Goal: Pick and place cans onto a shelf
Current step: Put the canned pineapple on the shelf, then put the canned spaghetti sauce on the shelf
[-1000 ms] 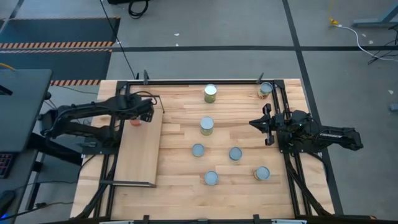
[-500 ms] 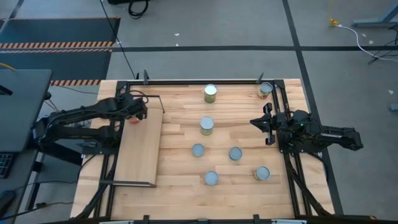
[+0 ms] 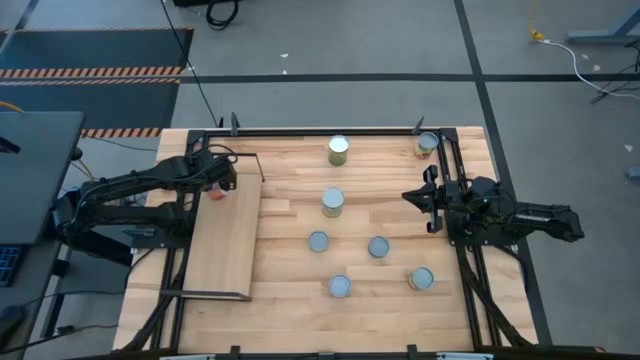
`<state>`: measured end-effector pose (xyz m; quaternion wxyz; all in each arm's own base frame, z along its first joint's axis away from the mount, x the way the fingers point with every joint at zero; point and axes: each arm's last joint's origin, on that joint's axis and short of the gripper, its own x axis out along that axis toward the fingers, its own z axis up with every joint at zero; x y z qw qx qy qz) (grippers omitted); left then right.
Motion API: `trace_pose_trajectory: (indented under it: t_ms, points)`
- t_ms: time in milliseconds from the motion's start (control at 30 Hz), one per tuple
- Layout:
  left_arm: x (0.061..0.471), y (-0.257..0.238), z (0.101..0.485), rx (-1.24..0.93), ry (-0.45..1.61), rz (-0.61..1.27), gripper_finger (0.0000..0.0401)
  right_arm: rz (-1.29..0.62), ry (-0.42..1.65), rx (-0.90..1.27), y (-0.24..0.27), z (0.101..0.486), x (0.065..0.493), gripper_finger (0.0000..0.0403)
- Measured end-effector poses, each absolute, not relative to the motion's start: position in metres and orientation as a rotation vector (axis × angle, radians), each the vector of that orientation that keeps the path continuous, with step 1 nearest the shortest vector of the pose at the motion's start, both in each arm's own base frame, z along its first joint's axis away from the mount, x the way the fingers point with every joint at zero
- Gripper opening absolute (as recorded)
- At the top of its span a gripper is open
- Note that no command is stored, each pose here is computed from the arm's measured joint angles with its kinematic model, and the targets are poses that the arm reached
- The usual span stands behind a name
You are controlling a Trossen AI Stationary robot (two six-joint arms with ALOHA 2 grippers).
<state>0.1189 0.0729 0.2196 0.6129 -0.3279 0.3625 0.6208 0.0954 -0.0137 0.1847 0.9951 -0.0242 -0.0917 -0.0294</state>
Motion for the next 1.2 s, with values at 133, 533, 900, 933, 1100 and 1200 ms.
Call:
trace_pose_trajectory:
  t_ms: [133, 533, 900, 933, 1100, 1200]
  points:
    - [0.118, 0.073, 0.221, -0.716, 0.877, 1.407, 0.0353, -0.059, -0.184, -0.049, -0.014, 0.185, 0.095, 0.0027]
    - [0.122, 0.074, 0.302, -0.727, 0.730, 1.355, 0.0354, -0.059, -0.183, -0.049, -0.014, 0.185, 0.095, 0.0027]
    - [0.170, 0.064, 0.380, -0.756, 0.111, 0.880, 0.0354, -0.046, -0.485, 0.495, -0.016, 0.209, 0.087, 0.0027]
    - [0.173, 0.062, 0.383, -0.759, 0.079, 0.848, 0.0354, -0.071, -0.493, 0.545, -0.017, 0.209, 0.087, 0.0027]
    - [0.183, 0.047, 0.399, -0.712, -0.023, 0.679, 0.0354, -0.070, -0.400, 0.602, -0.015, 0.217, 0.089, 0.0026]
    - [0.186, 0.038, 0.404, -0.659, -0.038, 0.609, 0.0354, -0.088, -0.257, 0.578, -0.012, 0.235, 0.094, 0.0021]
